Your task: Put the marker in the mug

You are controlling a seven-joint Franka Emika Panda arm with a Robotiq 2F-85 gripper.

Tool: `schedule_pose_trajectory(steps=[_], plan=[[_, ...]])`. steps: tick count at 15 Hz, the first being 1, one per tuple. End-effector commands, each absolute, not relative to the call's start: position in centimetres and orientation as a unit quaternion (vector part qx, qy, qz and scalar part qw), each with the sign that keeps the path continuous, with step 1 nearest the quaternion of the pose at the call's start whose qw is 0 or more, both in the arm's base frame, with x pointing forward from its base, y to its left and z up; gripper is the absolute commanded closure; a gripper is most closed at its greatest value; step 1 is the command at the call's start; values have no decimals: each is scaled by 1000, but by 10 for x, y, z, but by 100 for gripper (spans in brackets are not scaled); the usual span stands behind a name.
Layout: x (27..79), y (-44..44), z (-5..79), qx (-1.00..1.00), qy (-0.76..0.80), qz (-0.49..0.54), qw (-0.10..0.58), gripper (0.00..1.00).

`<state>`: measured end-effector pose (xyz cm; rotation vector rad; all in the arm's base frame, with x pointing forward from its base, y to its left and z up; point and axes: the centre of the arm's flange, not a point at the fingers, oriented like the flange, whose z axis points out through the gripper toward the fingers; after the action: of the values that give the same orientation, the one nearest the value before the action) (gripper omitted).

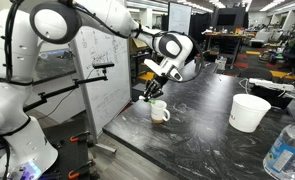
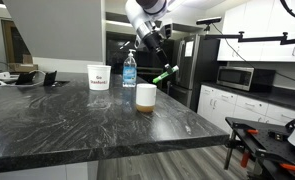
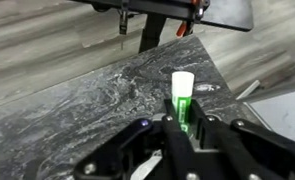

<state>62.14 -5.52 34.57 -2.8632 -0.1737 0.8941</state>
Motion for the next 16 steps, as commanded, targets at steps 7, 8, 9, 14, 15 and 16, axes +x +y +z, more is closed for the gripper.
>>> schedule_pose_trajectory(steps=[7, 8, 9, 14, 15, 16], plan=[[636, -58, 324, -965, -56, 248, 70, 55], [637, -58, 326, -969, -58, 232, 66, 53], [637, -58, 330, -974, -58, 211, 62, 47], [634, -57, 368, -991, -68, 102, 53, 10], [632, -57, 378, -993, -73, 82, 51, 2], [629, -56, 387, -994, -74, 61, 50, 0]])
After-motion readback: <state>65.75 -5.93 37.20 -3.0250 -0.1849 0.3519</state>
